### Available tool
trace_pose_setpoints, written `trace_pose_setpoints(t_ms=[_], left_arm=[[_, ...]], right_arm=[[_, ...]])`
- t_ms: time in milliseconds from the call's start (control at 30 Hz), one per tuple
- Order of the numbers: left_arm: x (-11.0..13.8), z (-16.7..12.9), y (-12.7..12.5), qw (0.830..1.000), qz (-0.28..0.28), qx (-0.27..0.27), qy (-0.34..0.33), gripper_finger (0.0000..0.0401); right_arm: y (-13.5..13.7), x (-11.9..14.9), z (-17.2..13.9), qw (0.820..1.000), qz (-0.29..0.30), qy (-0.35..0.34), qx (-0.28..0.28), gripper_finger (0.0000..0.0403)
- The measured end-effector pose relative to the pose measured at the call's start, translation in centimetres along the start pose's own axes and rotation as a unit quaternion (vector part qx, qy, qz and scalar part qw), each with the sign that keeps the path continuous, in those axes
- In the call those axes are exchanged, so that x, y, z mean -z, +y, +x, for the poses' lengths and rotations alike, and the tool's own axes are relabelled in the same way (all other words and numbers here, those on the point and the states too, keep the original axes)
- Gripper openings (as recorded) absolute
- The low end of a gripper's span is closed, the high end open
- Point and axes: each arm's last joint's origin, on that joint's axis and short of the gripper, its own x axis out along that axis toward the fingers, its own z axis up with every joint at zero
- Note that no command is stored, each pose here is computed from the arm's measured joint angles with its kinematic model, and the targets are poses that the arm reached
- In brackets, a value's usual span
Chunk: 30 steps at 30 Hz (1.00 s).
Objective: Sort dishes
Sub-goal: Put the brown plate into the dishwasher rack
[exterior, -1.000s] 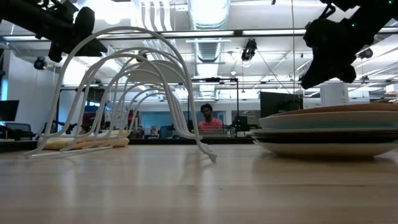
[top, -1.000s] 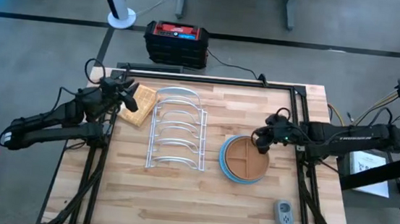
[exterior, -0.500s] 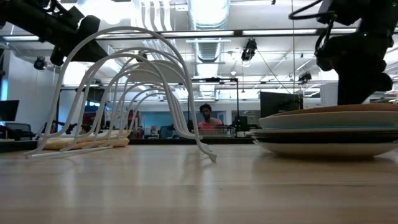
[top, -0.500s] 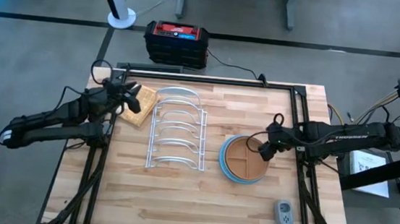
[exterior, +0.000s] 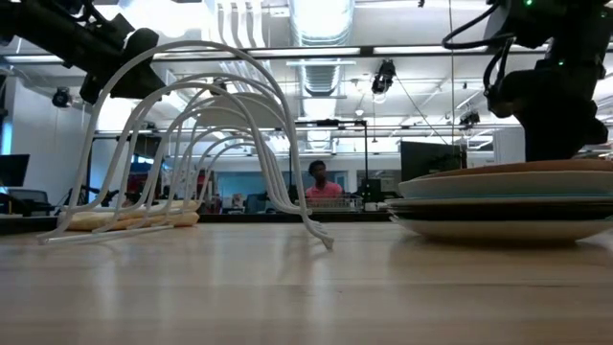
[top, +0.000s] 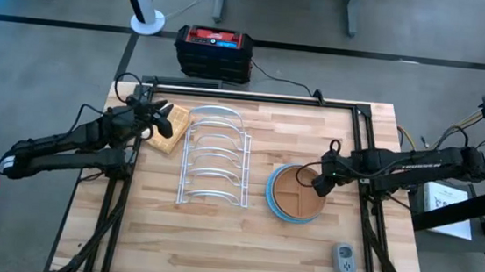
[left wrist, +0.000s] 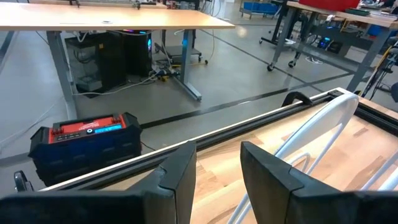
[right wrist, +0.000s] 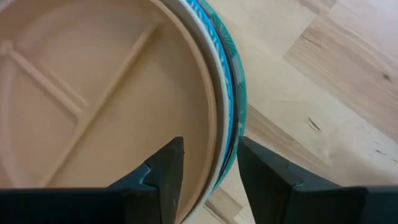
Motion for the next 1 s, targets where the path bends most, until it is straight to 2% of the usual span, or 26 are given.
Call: trace_pose_setpoints(t_ms=[367,767,1000], left_arm=[[0.0,0.0,0.0,1.0,0.015,0.0,0.0,0.0116],[0.1,0.3,-0.1,1.0,0.02,-0.002,0.007,0.0116],[0.2,0.4,-0.2,1.0,0.023,-0.003,0.012,0.0116]], right_arm=[[0.3,-0.2,0.7,1.0,-0.006,0.007,0.01,0.0098],[0.5,-0.3,1.2,1.0,-0.016,0.015,0.022,0.002],[0.5,-0.4,0.3,1.0,-0.015,-0.007,0.013,0.0015]])
